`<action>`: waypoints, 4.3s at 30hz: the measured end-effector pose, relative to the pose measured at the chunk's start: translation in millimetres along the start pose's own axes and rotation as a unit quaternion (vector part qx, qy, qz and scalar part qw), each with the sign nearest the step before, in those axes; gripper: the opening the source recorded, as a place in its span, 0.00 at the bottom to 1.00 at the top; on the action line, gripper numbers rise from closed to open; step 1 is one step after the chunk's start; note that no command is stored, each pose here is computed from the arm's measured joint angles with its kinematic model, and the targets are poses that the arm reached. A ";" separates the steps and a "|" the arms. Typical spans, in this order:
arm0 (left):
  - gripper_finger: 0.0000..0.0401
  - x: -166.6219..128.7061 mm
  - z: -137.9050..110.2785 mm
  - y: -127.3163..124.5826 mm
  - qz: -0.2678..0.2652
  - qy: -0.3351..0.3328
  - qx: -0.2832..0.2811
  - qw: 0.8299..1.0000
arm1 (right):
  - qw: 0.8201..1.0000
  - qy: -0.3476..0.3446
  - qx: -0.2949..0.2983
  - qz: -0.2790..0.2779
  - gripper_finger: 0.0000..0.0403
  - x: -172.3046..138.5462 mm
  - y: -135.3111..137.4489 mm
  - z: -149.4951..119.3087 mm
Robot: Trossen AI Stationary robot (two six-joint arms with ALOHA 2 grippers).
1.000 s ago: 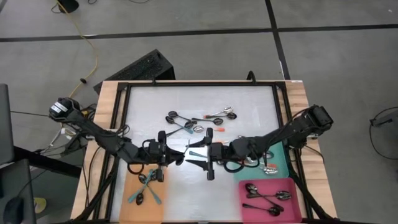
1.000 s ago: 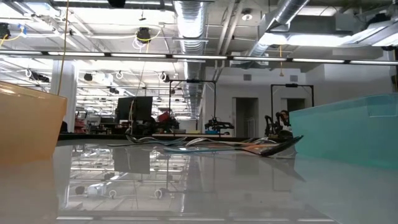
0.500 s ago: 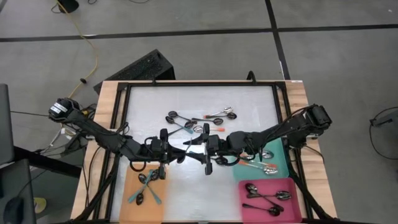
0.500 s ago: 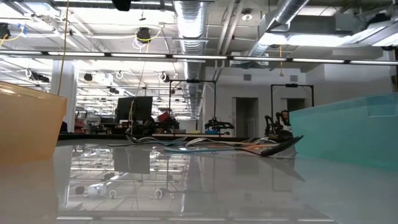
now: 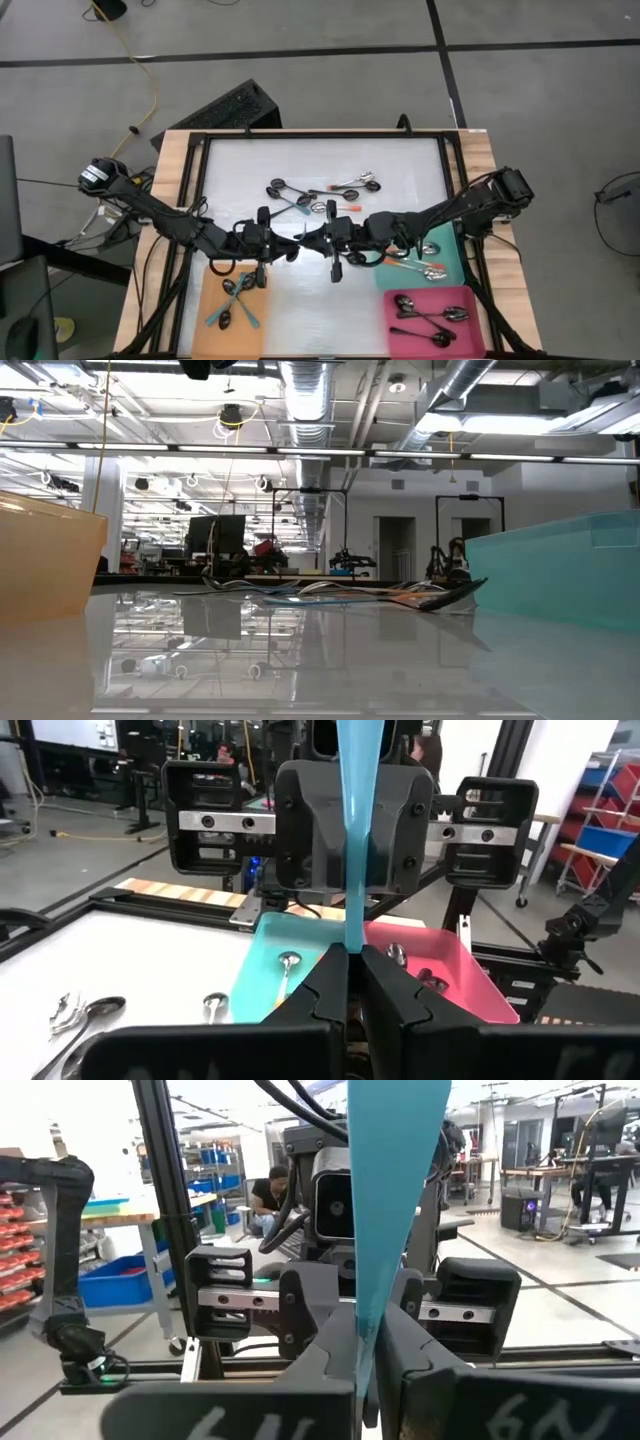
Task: Sort silverware by color (type)
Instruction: Put the blue spoon into the orange bin
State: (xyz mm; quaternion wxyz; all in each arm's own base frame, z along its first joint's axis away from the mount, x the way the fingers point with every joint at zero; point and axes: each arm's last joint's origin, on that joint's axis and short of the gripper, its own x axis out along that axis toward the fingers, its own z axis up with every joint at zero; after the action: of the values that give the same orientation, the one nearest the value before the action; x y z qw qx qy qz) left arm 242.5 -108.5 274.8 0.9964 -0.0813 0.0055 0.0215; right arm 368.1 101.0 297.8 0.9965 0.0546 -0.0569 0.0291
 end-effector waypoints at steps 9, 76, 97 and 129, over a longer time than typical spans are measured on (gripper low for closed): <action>0.05 -0.5 -2.7 0.1 0.010 0.011 -0.038 0.999 | 1.000 0.005 0.000 -0.014 0.03 0.0 -0.7 -1.1; 0.38 -130.3 81.6 65.5 0.160 -0.104 -0.134 0.972 | 0.935 0.140 0.038 0.324 0.01 179.7 46.4 -61.9; 0.38 -129.3 73.3 66.4 0.171 -0.072 -0.109 0.977 | 0.925 0.196 0.069 0.318 0.01 199.6 7.2 -138.4; 0.38 -129.2 69.8 67.0 0.175 -0.058 -0.103 0.977 | 0.918 0.254 0.113 0.284 0.11 200.1 -11.3 -169.5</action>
State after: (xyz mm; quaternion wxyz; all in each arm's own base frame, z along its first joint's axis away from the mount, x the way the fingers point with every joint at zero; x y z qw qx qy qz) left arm 111.1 -36.5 334.7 0.9621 -0.1801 -0.0408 0.2005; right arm 586.1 119.1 152.6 0.9144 0.1390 0.1883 0.3303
